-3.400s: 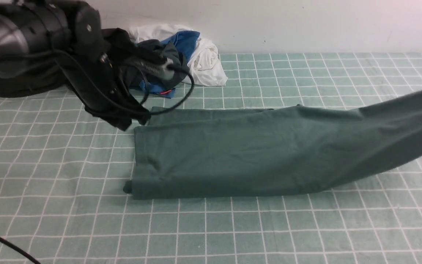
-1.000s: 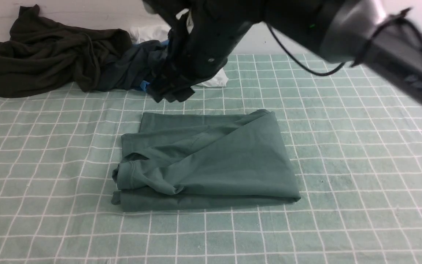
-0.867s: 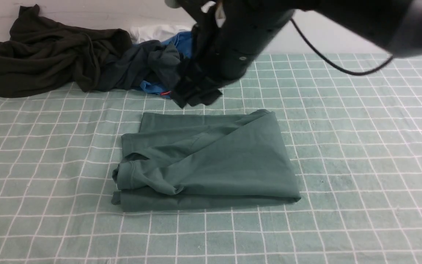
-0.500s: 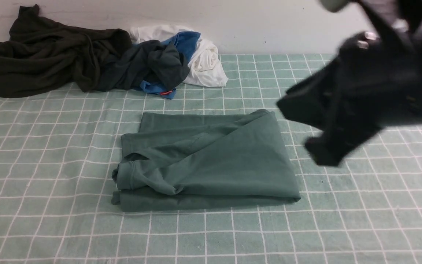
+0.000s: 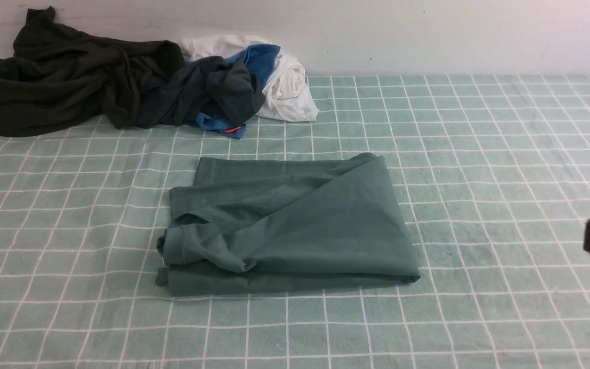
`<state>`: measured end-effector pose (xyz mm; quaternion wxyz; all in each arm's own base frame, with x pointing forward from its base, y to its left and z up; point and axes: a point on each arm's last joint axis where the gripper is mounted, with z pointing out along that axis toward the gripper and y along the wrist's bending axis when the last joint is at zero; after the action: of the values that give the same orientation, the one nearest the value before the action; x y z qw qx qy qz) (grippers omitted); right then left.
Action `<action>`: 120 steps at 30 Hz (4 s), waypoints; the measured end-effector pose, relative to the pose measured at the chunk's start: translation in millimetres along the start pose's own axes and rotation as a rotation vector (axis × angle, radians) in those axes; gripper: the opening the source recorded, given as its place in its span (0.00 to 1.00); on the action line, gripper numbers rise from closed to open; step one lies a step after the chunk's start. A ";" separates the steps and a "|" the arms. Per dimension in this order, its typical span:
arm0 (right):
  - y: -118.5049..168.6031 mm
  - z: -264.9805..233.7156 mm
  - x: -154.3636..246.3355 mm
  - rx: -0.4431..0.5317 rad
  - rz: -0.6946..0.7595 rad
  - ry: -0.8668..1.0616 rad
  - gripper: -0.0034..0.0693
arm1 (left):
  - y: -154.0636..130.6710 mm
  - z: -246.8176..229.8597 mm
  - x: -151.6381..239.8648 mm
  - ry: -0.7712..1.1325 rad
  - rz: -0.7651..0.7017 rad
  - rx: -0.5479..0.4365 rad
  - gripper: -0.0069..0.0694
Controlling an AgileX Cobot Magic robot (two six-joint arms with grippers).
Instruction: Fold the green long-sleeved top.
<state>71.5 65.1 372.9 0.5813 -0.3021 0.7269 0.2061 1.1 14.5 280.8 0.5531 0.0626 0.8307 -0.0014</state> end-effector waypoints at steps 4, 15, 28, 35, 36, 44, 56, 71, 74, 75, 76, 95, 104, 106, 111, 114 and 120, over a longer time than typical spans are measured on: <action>-0.8 -12.6 6.0 0.007 -0.009 -0.032 0.03 | 0.0 0.0 0.0 0.000 0.000 0.000 0.24; 0.8 -9.9 14.9 -0.002 0.006 -0.114 0.03 | 0.0 0.0 0.0 0.000 0.000 0.000 0.24; -19.3 -4.1 145.0 0.423 0.178 -0.298 0.03 | 0.2 0.0 0.0 0.000 0.001 -0.002 0.24; -29.1 -11.2 183.8 0.727 0.257 -0.262 0.03 | 0.2 -0.1 -0.1 -0.002 0.001 -0.002 0.24; -29.3 -11.4 184.4 0.733 0.257 -0.256 0.03 | 0.2 -0.1 -0.1 -0.002 0.001 -0.002 0.24; -30.4 -11.7 200.0 0.798 0.310 -0.092 0.03 | 0.3 -0.4 0.1 -0.004 0.001 -0.002 0.24; -29.5 -11.1 200.5 0.781 0.313 -0.079 0.03 | 0.3 -0.5 0.1 -0.005 0.001 -0.002 0.24; -29.5 -11.1 200.7 0.781 0.311 -0.077 0.03 | 0.3 -0.5 0.1 -0.005 0.001 -0.002 0.24; -29.5 -11.1 200.7 0.781 0.311 -0.077 0.03 | 0.3 -0.5 0.1 -0.005 0.001 -0.002 0.24; -29.5 -11.0 200.7 0.780 0.311 -0.077 0.03 | 0.3 -0.5 0.1 -0.005 0.001 -0.002 0.24; -29.5 -11.0 200.7 0.780 0.311 -0.077 0.03 | 0.3 -0.5 0.1 -0.005 0.001 -0.002 0.24; -29.5 -11.0 200.7 0.780 0.310 -0.076 0.03 | -5.7 11.0 0.8 -0.097 -0.022 0.011 0.15; -29.5 -11.0 200.8 0.780 0.311 -0.075 0.03 | -11.3 63.1 30.1 -0.306 -0.084 -0.107 0.09; -29.5 -11.0 200.8 0.780 0.311 -0.075 0.03 | -11.2 71.2 39.5 -0.314 -0.077 -0.127 0.09; -29.5 -11.0 200.8 0.780 0.311 -0.075 0.03 | -12.2 87.5 65.4 -0.256 -0.031 -0.144 0.09; -29.5 -11.0 200.8 0.780 0.311 -0.074 0.03 | -12.7 88.5 68.5 -0.226 -0.035 -0.138 0.09; -29.4 -11.1 200.8 0.780 0.320 -0.076 0.03 | -13.8 89.0 73.7 -0.148 -0.048 -0.124 0.09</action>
<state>55.0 -3.7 182.4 0.6390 0.0650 0.7663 0.0142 53.4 2.0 177.6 0.6156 0.0080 0.7873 0.0323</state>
